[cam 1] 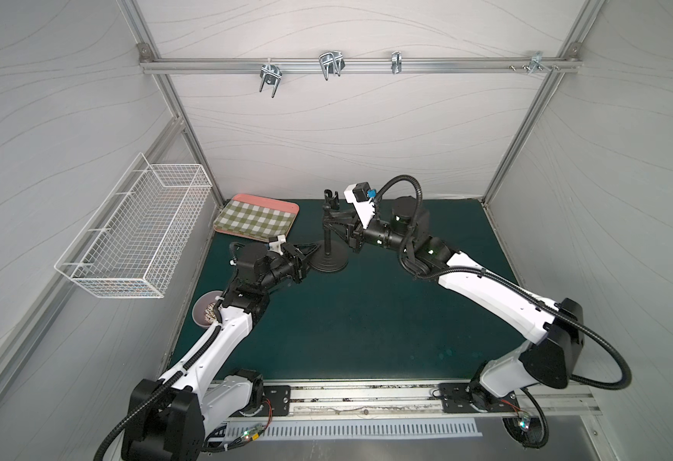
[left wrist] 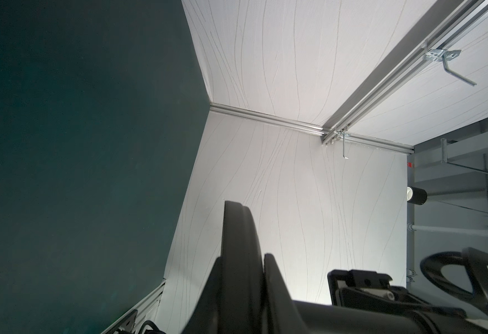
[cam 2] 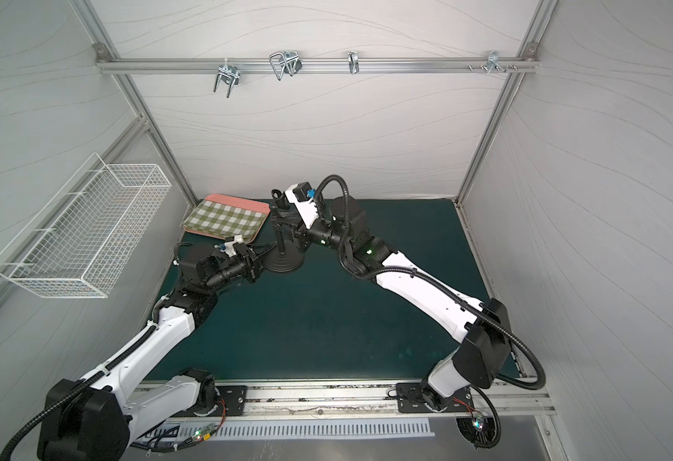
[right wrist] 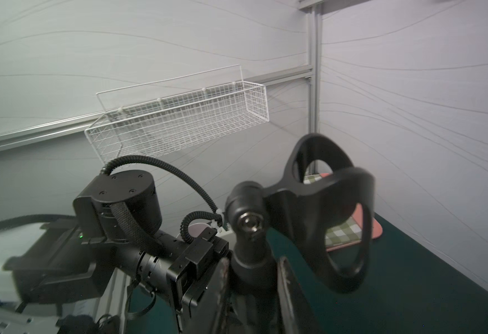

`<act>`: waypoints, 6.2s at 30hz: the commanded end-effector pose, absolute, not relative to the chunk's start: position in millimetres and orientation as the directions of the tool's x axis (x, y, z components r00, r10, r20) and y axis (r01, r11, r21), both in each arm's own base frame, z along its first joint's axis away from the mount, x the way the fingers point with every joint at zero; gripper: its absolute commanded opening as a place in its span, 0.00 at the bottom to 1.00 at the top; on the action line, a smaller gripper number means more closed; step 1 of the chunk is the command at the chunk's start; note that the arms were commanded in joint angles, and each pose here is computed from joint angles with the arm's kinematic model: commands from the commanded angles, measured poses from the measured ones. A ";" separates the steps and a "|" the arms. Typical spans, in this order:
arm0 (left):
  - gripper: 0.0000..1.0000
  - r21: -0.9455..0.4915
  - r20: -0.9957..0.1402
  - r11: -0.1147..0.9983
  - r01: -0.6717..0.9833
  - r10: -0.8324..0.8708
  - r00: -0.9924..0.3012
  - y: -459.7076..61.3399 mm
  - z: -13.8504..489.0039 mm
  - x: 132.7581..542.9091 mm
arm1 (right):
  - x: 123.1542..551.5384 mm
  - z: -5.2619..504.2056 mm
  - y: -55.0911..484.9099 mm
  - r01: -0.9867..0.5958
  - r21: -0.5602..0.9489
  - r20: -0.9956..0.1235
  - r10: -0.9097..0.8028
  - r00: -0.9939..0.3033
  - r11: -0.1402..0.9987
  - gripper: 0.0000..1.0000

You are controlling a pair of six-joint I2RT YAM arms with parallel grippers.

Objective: Assemble a microphone stand
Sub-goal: Screw the microphone stand pole into the microphone stand base, then place the microphone stand at the center of the board, then reset both arms

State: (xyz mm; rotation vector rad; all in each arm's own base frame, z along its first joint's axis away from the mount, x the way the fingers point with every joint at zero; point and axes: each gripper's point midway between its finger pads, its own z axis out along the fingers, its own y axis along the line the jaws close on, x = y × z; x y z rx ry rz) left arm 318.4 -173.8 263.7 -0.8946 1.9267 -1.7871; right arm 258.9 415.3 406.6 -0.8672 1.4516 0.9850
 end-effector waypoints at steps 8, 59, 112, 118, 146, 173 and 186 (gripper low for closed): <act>0.00 -0.998 0.063 -0.058 -0.034 -0.655 -0.753 -175.2 317.3 321.4 | 224.2 385.2 431.9 -0.725 0.051 -0.997 -0.008 -0.077 0.686 0.15; 0.00 -0.997 0.072 -0.043 -0.058 -0.653 -0.754 -174.4 305.6 319.0 | 272.8 346.4 424.1 -0.980 0.188 -0.981 -0.028 -0.191 0.069 0.08; 0.51 -0.982 0.078 0.056 -0.181 -0.752 -0.655 -137.8 248.1 289.7 | 348.3 110.1 305.6 -0.650 0.010 -0.962 -0.169 -0.213 0.760 0.20; 0.51 -0.982 0.074 0.061 -0.181 -0.751 -0.656 -138.4 247.9 292.2 | 343.4 102.9 302.9 -0.654 0.024 -0.955 -0.176 -0.238 0.756 0.63; 0.74 -0.409 -0.863 0.863 -0.297 -0.472 -0.180 8.8 247.0 338.3 | 331.6 200.9 98.9 -0.180 0.027 -0.916 -0.048 -0.399 0.983 0.99; 1.00 -0.029 -0.921 0.977 -0.213 -0.109 -0.375 35.5 91.1 400.3 | 402.3 82.7 34.3 -0.079 0.016 -0.919 -0.017 -0.394 0.997 0.99; 1.00 -0.028 -0.923 0.977 -0.212 -0.107 -0.369 35.4 91.8 400.1 | 402.1 82.7 37.9 -0.093 0.003 -0.918 -0.034 -0.394 0.996 0.99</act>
